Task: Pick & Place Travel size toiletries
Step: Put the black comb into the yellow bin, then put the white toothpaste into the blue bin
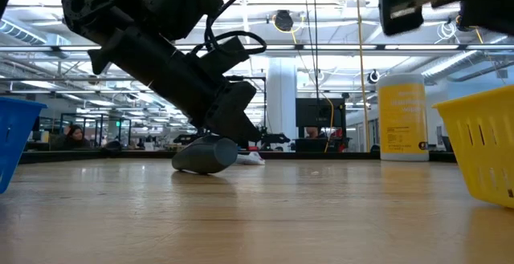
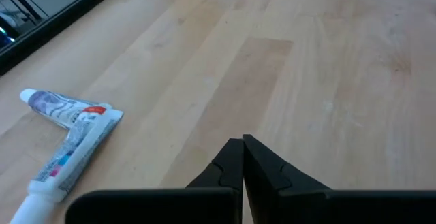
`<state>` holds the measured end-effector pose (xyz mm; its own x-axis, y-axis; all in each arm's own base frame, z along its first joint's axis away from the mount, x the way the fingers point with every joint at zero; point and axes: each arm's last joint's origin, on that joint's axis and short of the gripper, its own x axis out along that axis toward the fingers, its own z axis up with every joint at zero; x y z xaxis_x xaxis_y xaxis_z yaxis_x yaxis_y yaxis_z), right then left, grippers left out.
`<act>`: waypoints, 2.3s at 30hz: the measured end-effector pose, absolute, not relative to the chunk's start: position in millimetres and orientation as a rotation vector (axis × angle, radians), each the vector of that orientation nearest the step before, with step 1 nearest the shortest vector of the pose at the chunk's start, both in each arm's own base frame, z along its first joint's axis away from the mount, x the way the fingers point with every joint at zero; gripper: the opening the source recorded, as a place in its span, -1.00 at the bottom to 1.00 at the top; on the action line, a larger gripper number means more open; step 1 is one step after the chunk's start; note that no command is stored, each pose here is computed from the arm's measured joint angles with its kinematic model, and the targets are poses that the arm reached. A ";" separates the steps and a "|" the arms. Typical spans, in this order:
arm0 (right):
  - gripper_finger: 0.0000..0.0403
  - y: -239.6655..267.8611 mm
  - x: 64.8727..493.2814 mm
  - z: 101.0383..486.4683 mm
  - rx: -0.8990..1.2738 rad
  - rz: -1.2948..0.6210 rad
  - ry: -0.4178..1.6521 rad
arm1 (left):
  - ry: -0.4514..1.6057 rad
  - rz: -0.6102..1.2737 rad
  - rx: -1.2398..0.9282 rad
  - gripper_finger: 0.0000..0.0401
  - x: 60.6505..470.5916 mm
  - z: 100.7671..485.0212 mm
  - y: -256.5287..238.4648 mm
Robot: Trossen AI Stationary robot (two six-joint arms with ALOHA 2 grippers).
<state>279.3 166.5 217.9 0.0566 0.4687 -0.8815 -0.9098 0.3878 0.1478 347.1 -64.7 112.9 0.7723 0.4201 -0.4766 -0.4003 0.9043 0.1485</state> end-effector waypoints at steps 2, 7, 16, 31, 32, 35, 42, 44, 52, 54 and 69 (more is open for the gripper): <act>-0.89 166.3 278.9 211.1 -0.519 1.117 1.043 | 0.524 0.444 0.033 -0.93 346.9 112.9 -65.8; -0.75 169.4 278.9 197.9 -0.474 1.070 1.006 | 0.523 0.445 0.028 -0.89 346.9 112.9 -65.9; -0.23 153.5 276.5 235.7 -0.343 0.781 0.868 | 0.519 0.438 0.045 -0.88 346.8 115.1 -67.2; -0.22 78.6 244.3 140.2 -0.031 0.032 0.056 | 0.526 0.315 0.023 -0.84 300.7 224.3 -40.2; -0.22 74.4 247.2 137.3 -0.034 0.010 0.056 | 0.570 0.308 0.008 -0.80 300.9 220.6 -30.3; -0.19 64.0 265.5 122.9 -0.020 -0.047 0.105 | 0.729 0.318 -0.027 -0.63 297.4 204.3 -0.5; -0.17 40.5 296.6 84.1 -0.067 -0.228 0.209 | 0.870 0.333 -0.153 -0.07 302.7 172.2 41.5; -0.18 31.7 299.7 74.2 -0.080 -0.276 0.239 | 0.832 0.377 -0.158 0.06 309.3 165.1 50.8; -0.23 14.3 291.0 59.8 -0.017 -0.333 0.284 | 0.749 0.442 -0.137 0.24 333.2 120.9 82.4; -0.23 13.9 289.3 60.9 -0.019 -0.335 0.281 | 0.762 0.482 -0.158 0.23 334.7 108.2 90.3; -0.23 15.2 288.0 59.2 -0.010 -0.329 0.295 | 0.880 0.402 -0.258 -0.79 304.3 163.6 71.6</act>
<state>288.0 15.2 59.2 0.9040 -0.3200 -0.2836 0.3171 0.9467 -0.0577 304.3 71.6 163.6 0.5697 0.2335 -0.7880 -0.4423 0.8952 -0.0544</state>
